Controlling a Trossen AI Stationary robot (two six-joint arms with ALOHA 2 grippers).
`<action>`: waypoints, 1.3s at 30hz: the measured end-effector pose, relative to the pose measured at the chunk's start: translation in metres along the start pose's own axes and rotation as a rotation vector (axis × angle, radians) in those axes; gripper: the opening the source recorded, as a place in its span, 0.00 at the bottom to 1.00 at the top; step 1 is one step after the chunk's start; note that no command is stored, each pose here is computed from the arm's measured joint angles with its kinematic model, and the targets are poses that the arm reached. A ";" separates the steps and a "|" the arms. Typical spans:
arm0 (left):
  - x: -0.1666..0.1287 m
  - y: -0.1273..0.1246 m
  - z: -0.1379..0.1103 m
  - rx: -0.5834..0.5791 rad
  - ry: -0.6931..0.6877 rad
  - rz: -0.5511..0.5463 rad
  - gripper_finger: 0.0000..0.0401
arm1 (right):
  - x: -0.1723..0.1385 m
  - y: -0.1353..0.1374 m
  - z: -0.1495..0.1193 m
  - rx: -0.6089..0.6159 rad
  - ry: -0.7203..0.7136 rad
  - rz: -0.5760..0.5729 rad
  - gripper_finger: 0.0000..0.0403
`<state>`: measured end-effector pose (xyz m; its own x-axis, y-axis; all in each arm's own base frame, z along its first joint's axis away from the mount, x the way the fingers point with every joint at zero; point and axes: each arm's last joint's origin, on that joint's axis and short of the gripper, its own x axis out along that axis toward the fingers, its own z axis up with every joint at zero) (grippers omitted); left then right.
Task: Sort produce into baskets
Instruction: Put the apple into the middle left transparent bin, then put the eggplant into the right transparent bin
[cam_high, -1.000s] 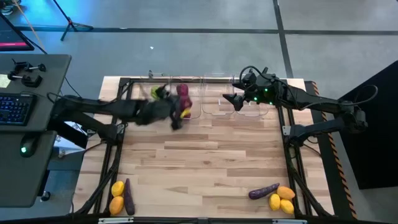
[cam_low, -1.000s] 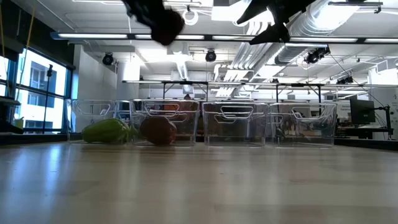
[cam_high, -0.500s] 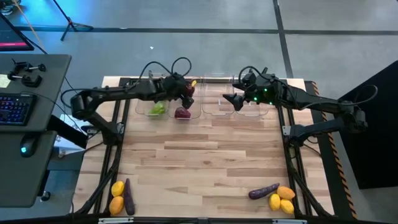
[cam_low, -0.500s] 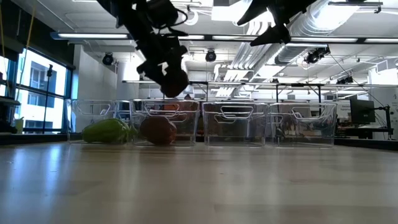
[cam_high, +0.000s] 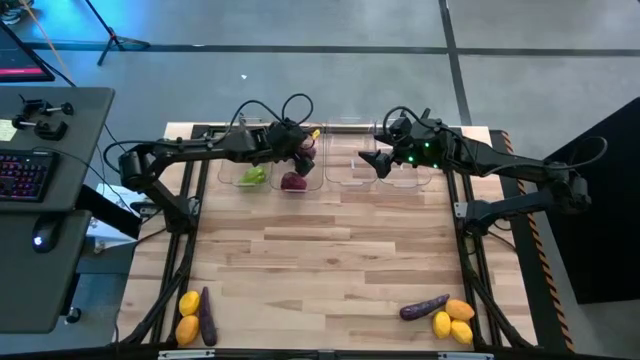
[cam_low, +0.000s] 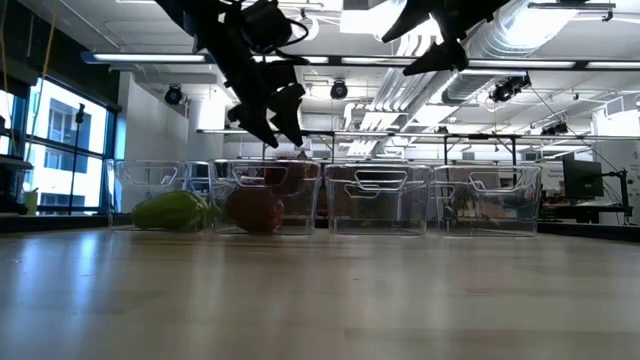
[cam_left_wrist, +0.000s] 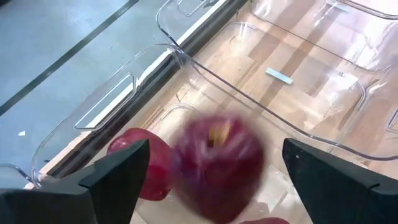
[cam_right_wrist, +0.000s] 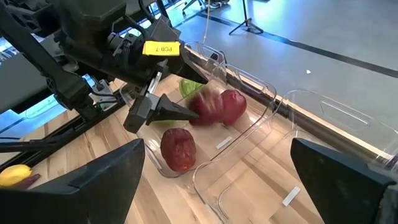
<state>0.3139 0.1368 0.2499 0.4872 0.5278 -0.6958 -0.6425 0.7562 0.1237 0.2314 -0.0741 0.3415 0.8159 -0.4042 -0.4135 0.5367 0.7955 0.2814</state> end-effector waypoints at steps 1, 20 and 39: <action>0.000 0.000 0.000 0.001 0.002 0.000 0.90 | 0.000 0.000 0.000 0.000 0.001 0.000 0.98; -0.110 -0.017 -0.010 -0.022 -0.175 -0.550 0.96 | -0.024 0.072 -0.076 0.203 0.349 0.238 0.98; -0.143 -0.030 -0.012 0.001 -0.391 -0.656 0.96 | -0.093 0.158 -0.227 0.336 1.139 0.209 0.98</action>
<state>0.2558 0.0338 0.3371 0.9428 0.0689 -0.3262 -0.1491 0.9622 -0.2278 0.1918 0.1919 0.2282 0.3269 0.4830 -0.8123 0.5845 0.5720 0.5754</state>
